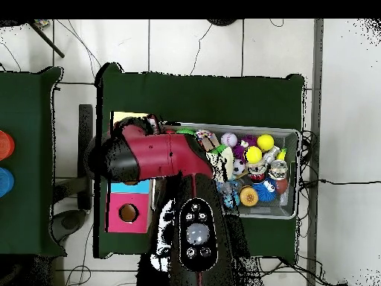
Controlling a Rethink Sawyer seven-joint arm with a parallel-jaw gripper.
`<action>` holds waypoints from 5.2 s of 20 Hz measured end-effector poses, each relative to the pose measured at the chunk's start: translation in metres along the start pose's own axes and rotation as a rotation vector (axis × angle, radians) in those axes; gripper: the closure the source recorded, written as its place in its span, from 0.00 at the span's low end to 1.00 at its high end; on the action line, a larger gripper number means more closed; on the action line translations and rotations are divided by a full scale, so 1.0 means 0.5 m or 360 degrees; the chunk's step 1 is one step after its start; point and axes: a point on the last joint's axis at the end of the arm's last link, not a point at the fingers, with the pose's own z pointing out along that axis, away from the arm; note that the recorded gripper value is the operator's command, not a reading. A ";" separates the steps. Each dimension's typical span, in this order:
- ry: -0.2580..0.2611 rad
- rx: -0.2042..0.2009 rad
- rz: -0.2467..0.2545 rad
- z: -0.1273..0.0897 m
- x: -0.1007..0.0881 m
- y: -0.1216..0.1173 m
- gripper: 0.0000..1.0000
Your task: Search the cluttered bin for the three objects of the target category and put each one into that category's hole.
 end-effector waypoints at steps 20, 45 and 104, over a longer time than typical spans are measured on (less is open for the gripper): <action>-0.0099 0.0038 0.0222 0.005 0.035 -0.073 0.00; -0.0040 0.0146 0.0490 -0.009 0.124 -0.307 0.00; 0.0060 -0.0032 0.0396 0.187 0.220 -0.308 0.00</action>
